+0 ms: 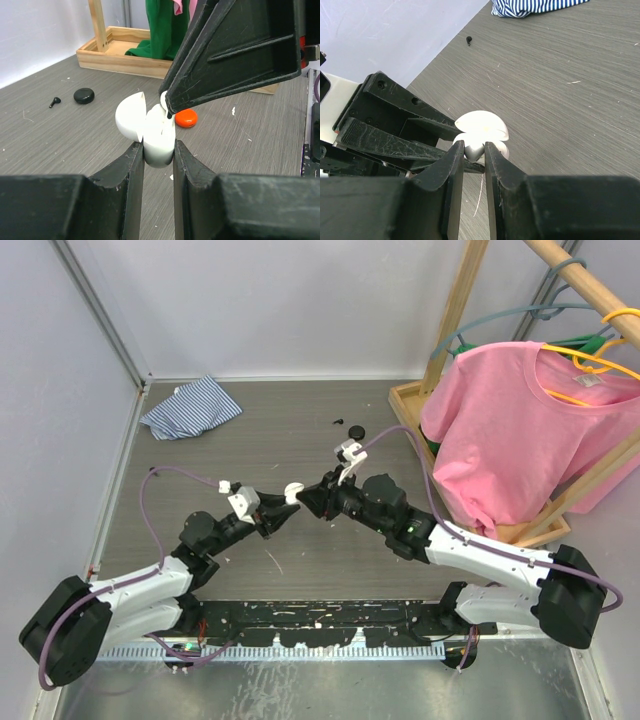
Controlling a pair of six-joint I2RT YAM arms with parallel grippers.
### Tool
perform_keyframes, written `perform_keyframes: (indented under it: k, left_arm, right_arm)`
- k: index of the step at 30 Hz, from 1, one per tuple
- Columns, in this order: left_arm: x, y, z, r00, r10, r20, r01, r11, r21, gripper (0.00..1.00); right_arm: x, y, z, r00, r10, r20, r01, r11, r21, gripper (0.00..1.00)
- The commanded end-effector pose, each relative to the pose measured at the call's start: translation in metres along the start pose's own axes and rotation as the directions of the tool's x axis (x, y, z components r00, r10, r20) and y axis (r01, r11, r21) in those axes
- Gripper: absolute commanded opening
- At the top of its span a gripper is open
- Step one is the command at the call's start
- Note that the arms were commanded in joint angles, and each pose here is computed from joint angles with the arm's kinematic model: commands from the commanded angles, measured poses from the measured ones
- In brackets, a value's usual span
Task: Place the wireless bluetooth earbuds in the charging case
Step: Place the earbud in the charging case.
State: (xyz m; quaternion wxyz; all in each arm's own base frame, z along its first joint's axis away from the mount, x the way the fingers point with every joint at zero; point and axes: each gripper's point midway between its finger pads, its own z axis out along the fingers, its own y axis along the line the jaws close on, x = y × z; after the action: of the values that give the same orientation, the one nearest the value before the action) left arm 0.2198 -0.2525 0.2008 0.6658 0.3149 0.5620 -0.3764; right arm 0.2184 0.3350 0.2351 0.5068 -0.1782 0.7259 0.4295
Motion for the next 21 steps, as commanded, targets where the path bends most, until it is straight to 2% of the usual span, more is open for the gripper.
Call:
perform_keyframes:
  k: [1, 11, 18, 21]
  left_arm:
    - [-0.03, 0.009, 0.001, 0.993, 0.055, 0.101, -0.05, 0.998, -0.049, 0.0]
    - [-0.023, 0.01, 0.002, 0.996, 0.047, 0.08, -0.043, 0.998, -0.054, 0.0]
    - [-0.02, 0.01, 0.003, 0.997, 0.039, 0.07, -0.036, 0.998, -0.045, 0.0]
    - [-0.019, 0.009, 0.004, 0.997, 0.037, 0.068, -0.034, 0.999, -0.042, 0.0]
  right_arm:
    - [-0.004, 0.002, 0.002, 1.0, 0.001, -0.006, -0.001, 1.0, 0.023, 0.27]
    - [-0.019, 0.008, -0.003, 1.0, -0.018, 0.015, 0.017, 1.0, 0.025, 0.38]
    - [-0.033, 0.02, -0.011, 0.995, -0.095, 0.001, 0.095, 0.995, -0.018, 0.5]
    - [-0.036, 0.014, -0.013, 0.99, -0.142, -0.016, 0.143, 0.99, 0.007, 0.52]
